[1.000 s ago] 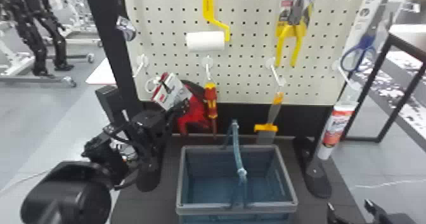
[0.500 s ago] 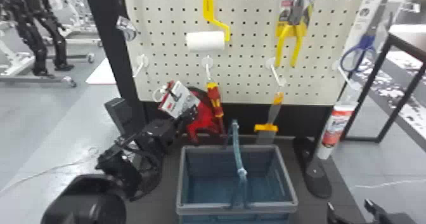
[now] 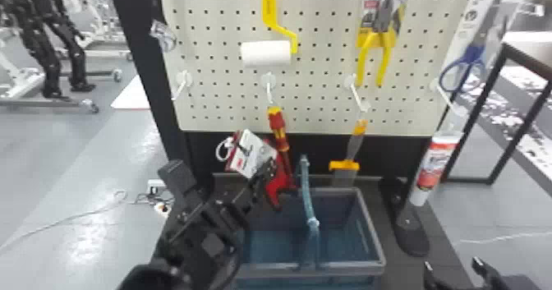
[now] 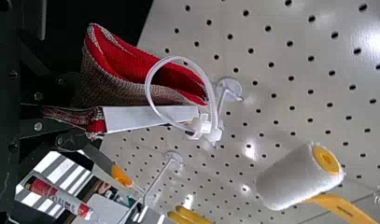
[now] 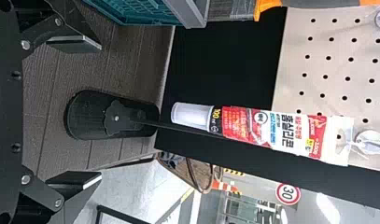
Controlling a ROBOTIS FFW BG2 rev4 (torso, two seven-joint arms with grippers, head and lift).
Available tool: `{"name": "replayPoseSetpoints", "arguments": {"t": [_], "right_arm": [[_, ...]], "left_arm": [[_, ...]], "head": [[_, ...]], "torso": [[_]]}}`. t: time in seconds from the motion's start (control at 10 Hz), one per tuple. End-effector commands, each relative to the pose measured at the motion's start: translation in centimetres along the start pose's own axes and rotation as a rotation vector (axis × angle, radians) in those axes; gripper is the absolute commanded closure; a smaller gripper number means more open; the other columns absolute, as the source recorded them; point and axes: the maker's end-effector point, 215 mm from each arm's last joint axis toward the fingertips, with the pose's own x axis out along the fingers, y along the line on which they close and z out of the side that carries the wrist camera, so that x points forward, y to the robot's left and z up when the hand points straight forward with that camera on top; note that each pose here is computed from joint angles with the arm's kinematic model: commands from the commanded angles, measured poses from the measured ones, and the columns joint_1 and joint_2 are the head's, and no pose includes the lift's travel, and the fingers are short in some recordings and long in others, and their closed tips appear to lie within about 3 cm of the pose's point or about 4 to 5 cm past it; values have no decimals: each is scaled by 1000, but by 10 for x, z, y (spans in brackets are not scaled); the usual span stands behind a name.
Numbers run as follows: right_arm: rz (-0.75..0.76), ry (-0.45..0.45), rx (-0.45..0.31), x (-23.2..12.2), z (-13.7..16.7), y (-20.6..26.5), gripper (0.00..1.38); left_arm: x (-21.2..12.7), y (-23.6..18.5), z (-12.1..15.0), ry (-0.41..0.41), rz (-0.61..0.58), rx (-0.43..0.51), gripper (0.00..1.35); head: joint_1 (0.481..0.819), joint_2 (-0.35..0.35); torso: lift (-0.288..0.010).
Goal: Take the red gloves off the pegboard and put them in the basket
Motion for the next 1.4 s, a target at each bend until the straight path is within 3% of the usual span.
{"name": "replayPoseSetpoints", "arguments": {"t": [0.0,0.2,0.4,0.7,1.1,1.2,1.3], "right_arm": [[0,-2,3,0,1,0,309],[-1,-4,7,0,1,0,308],[1,-4,7,0,1,0,308],[0,-8,9,1,2,0,309],[0,-12,12,2,3,0,309],[0,-11,13,2,3,0,309],[0,-11,16,2,3,0,309]], "left_arm": [[-16,7,-12,-24,65,-61,1210],[-32,21,-15,-65,154,-104,1210],[-39,23,-40,-56,137,-244,1210],[-32,12,-79,46,63,-396,1210],[-28,6,-102,135,14,-495,1193],[-28,10,-101,151,13,-458,762],[-27,9,-99,177,-3,-426,174]], "head": [[549,0],[549,0],[549,0],[549,0],[549,0],[549,0],[549,0]], "torso": [[-100],[-100],[-100],[-100],[-100],[-100],[-100]]}}
